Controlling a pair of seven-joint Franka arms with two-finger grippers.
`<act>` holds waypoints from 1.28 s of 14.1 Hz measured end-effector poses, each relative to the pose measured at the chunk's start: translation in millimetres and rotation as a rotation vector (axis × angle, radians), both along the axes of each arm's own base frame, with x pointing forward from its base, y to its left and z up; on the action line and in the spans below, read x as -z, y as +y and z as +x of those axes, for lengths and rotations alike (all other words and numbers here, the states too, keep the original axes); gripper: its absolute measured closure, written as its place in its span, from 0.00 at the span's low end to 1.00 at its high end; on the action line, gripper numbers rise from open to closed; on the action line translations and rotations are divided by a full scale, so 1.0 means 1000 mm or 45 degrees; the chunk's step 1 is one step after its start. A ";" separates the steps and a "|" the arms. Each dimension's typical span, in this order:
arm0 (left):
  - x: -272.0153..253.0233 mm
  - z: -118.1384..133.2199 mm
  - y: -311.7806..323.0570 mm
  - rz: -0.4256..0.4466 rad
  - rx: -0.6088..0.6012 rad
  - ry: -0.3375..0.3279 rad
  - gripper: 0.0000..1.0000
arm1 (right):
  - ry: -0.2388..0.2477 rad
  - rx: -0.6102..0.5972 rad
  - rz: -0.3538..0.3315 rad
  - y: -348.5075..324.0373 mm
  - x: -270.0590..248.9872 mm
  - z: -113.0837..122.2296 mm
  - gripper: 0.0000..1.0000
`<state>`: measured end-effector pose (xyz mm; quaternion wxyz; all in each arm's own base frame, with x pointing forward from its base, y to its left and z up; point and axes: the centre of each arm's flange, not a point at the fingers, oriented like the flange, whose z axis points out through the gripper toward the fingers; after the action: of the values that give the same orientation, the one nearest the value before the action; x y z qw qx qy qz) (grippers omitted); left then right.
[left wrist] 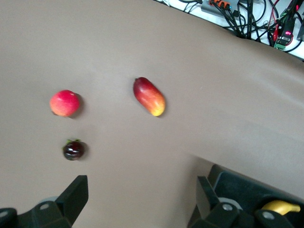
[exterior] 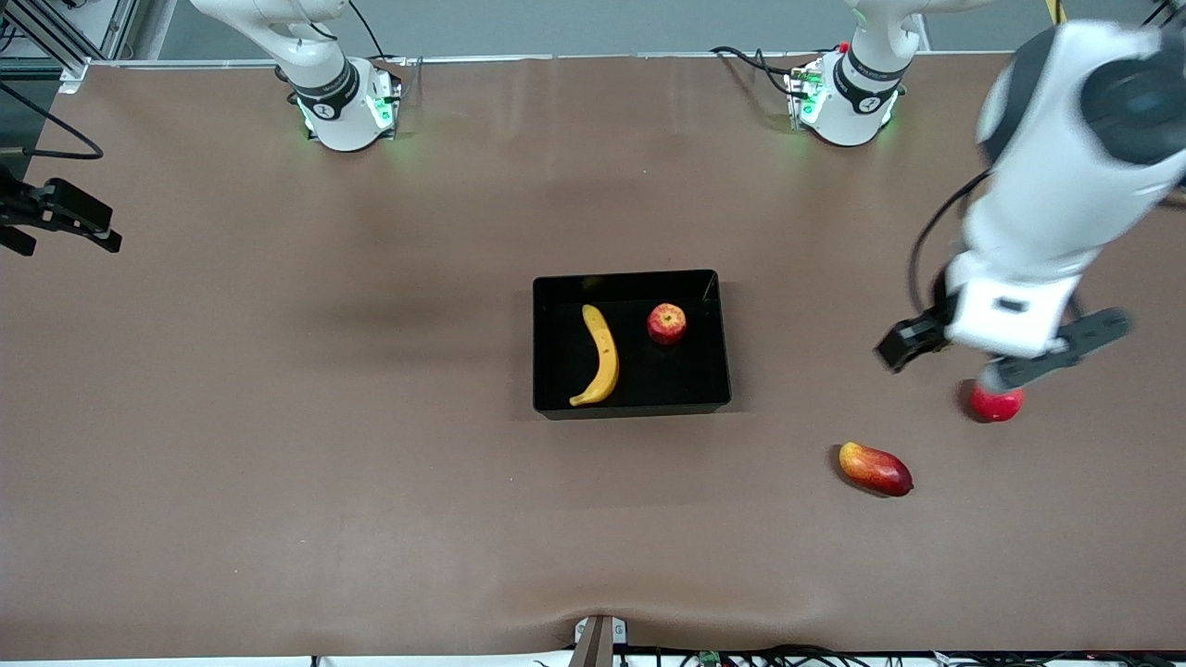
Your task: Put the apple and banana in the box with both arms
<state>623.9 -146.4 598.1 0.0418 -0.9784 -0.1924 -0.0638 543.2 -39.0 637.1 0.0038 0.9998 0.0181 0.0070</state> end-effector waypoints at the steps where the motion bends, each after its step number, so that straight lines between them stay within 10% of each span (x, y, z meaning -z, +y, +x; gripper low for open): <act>1: -0.012 -0.004 0.016 -0.011 0.017 0.005 0.00 | 0.000 0.000 0.000 0.000 0.000 0.000 0.00; 18: -0.047 -0.104 0.087 -0.067 0.384 0.183 0.00 | 0.000 0.000 0.000 0.000 0.000 0.000 0.00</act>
<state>519.5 -59.0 644.9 0.0198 -0.9989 -0.0416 0.0058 543.2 -38.9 637.0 0.0038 0.9998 0.0183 0.0069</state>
